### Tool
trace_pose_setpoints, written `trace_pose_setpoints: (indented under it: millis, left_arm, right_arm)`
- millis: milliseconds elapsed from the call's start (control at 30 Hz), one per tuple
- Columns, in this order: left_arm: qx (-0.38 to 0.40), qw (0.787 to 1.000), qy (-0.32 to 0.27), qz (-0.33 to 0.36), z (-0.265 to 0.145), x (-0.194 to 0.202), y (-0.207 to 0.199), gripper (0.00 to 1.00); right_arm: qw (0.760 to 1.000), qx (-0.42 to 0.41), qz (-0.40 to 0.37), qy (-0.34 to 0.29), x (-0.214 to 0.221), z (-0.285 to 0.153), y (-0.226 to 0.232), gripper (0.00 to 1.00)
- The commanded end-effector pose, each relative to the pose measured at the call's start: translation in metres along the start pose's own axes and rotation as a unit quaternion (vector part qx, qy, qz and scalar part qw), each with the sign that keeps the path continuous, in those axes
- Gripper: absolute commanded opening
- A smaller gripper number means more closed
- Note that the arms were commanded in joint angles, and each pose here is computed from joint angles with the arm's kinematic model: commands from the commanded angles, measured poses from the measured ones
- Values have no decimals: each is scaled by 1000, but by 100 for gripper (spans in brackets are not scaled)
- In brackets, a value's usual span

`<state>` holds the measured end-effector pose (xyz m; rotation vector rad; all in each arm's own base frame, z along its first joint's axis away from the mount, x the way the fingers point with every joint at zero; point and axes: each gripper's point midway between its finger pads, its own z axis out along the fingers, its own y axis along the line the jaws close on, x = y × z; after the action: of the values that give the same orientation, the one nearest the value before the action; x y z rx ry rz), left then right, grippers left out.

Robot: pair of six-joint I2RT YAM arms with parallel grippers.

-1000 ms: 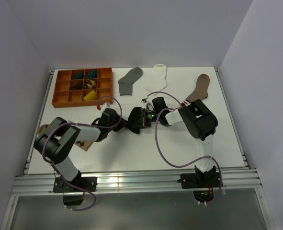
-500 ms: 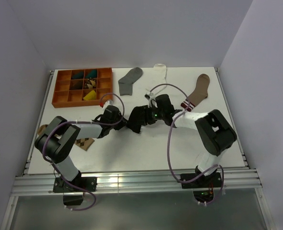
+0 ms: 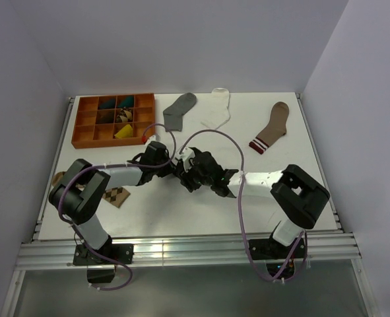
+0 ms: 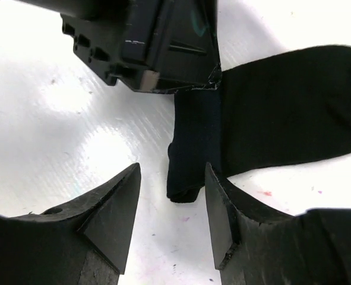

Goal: Roll the socks
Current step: Roll the sock at the center of the board.

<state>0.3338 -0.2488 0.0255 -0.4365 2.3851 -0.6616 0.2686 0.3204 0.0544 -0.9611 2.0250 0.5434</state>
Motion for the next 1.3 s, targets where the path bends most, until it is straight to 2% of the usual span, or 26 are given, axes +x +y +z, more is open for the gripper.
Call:
trace_pose_setpoints:
  millis: [0,267,633,733,833,867,900,933,967,1033,1133,1233,1267]
  left_arm:
    - [-28,999,34,32,4,15,16,0]
    - [-27,998,43,40,6,16,15,0]
    - [-23,998,51,38,6,17,14,0]
    - [-23,998,51,38,7,17,15,0]
    - [-23,998,50,38,8,16,15,0]
    - [-17,998,55,38,7,18,13,0]
    - [-17,998,55,38,6,18,13,0]
    - [-15,998,54,39,6,18,12,1]
    - [-15,998,53,39,6,17,12,2]
    - [-13,998,50,39,4,15,11,3]
    - [-12,998,47,38,1,12,12,8]
    - [-9,999,40,34,-2,8,11,19]
    - [-8,999,39,32,-3,6,11,25]
  right_arm:
    - [995,67,-55,-43,-24,-2,-17,55]
    - [992,85,-89,-34,-17,10,-9,56]
    - [987,98,-122,31,21,30,-1,54]
    - [986,104,-120,40,27,33,-1,51]
    - [986,110,-119,49,31,35,-3,41]
    - [986,112,-118,48,30,36,-3,35]
    - [986,112,-117,50,31,36,-4,23]
    - [986,110,-113,50,31,36,-3,18]
    - [987,108,-111,49,31,36,-2,8]
    - [988,102,-103,51,31,36,0,1]
    - [991,90,-84,57,34,37,2,0]
    - [995,56,-49,63,35,37,5,0]
    - [997,28,-37,63,35,38,12,0]
